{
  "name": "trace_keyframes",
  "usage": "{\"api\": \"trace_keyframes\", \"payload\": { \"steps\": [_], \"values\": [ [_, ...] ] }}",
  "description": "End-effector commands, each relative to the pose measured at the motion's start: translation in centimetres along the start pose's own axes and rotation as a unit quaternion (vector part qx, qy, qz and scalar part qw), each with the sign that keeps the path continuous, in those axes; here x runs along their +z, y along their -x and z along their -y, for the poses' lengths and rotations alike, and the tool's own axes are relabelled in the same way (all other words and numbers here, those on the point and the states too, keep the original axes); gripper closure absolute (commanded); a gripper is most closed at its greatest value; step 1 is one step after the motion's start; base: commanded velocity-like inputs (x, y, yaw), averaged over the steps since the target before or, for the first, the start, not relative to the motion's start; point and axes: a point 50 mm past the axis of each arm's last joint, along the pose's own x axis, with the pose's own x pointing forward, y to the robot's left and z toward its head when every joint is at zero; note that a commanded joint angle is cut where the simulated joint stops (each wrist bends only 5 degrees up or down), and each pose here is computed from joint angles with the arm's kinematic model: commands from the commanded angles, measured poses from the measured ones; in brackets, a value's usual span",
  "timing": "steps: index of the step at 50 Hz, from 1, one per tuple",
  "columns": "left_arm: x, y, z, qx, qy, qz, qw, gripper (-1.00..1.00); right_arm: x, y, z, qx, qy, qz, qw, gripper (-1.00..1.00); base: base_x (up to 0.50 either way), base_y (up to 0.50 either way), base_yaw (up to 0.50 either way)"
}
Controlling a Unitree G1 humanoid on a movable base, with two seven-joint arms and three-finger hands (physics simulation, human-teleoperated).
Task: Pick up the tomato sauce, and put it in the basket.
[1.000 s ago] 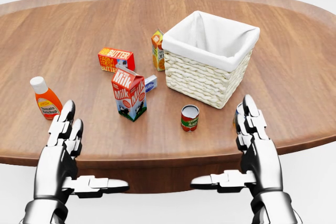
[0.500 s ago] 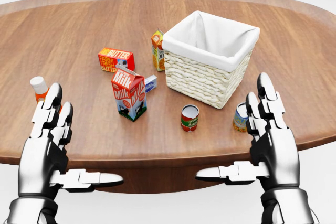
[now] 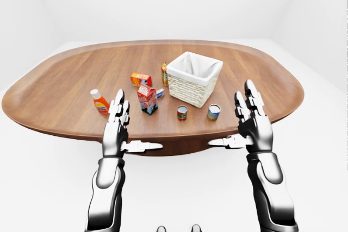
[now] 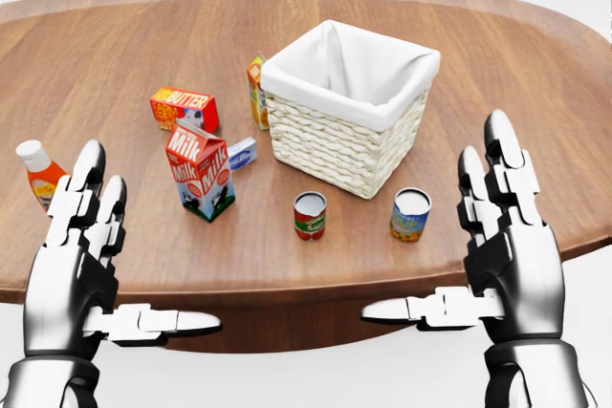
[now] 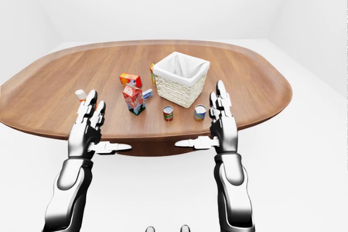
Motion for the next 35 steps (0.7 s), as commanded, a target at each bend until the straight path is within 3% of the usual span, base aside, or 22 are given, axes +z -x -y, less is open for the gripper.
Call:
{"api": "trace_keyframes", "payload": {
  "steps": [1, 5, 10, 24, 31, 32, 35],
  "values": [
    [1.0, -0.1, 0.1, -0.001, 0.000, 0.022, 1.000, -0.97, 0.4, 0.0, 0.1, 0.001, -0.001, 0.008, 1.000, -1.00, 0.00, -0.50, 0.00],
    [0.1, -0.1, 0.1, -0.001, 0.000, 0.003, 1.000, -0.97, 0.4, 0.0, 0.0, 0.001, -0.002, 0.009, 1.000, -1.00, 0.00, -0.50, 0.00],
    [1.2, -0.1, 0.2, -0.001, -0.001, 0.026, 1.000, -0.97, 0.4, 0.0, 0.1, 0.000, -0.003, 0.008, 1.000, -1.00, 0.00, -0.50, 0.00],
    [0.8, -0.1, 0.3, -0.002, 0.000, 0.018, 1.000, -0.98, 0.4, 0.0, 0.1, 0.000, -0.002, 0.008, 1.000, -1.00, 0.00, -0.50, 0.00],
    [0.5, -0.1, 0.3, -0.004, 0.000, 0.011, 1.000, -0.98, 0.1, -0.1, 0.2, -0.003, 0.003, 0.003, 1.000, -1.00, 0.00, 0.00, 0.00],
    [-0.4, 0.1, 0.2, -0.003, 0.001, -0.009, 1.000, -0.97, 0.2, 0.0, 0.2, 0.008, -0.012, 0.005, 1.000, -1.00, 0.00, 0.00, 0.00],
    [0.8, 0.0, 0.2, -0.002, -0.001, 0.018, 1.000, -0.98, -0.5, 0.1, 0.0, -0.002, 0.002, -0.010, 1.000, -1.00, 0.00, 0.00, 0.00]
  ]
}}
